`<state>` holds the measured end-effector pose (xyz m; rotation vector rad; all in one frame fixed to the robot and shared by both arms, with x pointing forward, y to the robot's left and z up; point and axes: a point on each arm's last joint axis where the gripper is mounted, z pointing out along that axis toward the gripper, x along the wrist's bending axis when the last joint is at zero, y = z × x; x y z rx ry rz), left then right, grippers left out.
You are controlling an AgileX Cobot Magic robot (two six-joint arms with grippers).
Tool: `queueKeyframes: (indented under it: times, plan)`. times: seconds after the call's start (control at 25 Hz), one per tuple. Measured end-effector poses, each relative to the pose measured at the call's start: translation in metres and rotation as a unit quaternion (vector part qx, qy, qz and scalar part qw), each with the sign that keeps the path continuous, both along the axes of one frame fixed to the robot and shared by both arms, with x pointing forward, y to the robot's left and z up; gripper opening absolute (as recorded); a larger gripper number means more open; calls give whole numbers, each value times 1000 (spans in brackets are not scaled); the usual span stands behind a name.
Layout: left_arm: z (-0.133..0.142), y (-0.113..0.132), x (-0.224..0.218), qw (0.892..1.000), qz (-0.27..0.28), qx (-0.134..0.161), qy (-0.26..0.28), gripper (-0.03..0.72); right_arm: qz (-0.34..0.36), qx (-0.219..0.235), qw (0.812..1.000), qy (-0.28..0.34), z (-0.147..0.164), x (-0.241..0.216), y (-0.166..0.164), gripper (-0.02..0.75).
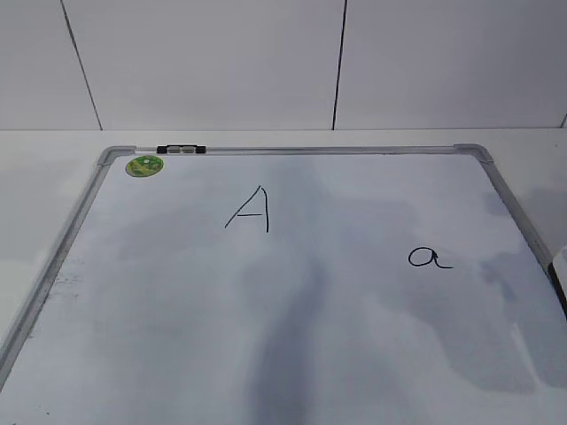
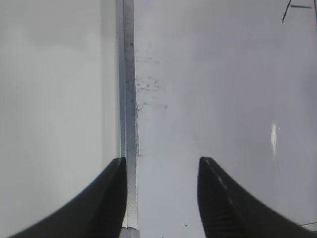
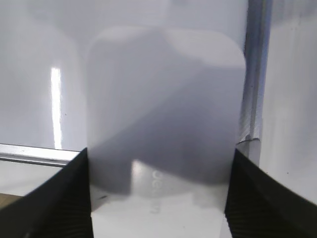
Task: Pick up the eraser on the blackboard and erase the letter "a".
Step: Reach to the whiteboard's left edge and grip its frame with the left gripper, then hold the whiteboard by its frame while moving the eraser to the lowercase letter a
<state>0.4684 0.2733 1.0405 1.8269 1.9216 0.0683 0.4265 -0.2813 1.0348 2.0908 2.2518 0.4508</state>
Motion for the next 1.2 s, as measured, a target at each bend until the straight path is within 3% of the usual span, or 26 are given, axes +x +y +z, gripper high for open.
queueKeyframes:
  times: [0.24,0.6,1.2]
  plan:
    - [-18,0,35,999,-9,5,53,351,0,0,1000,0,0,0,0,561]
    - [-41,1,73,996,-24,20,88,351,0,0,1000,0,0,0,0,561]
    - [-93,2,97,989,-46,29,139,310,0,0,1000,0,0,0,0,561]
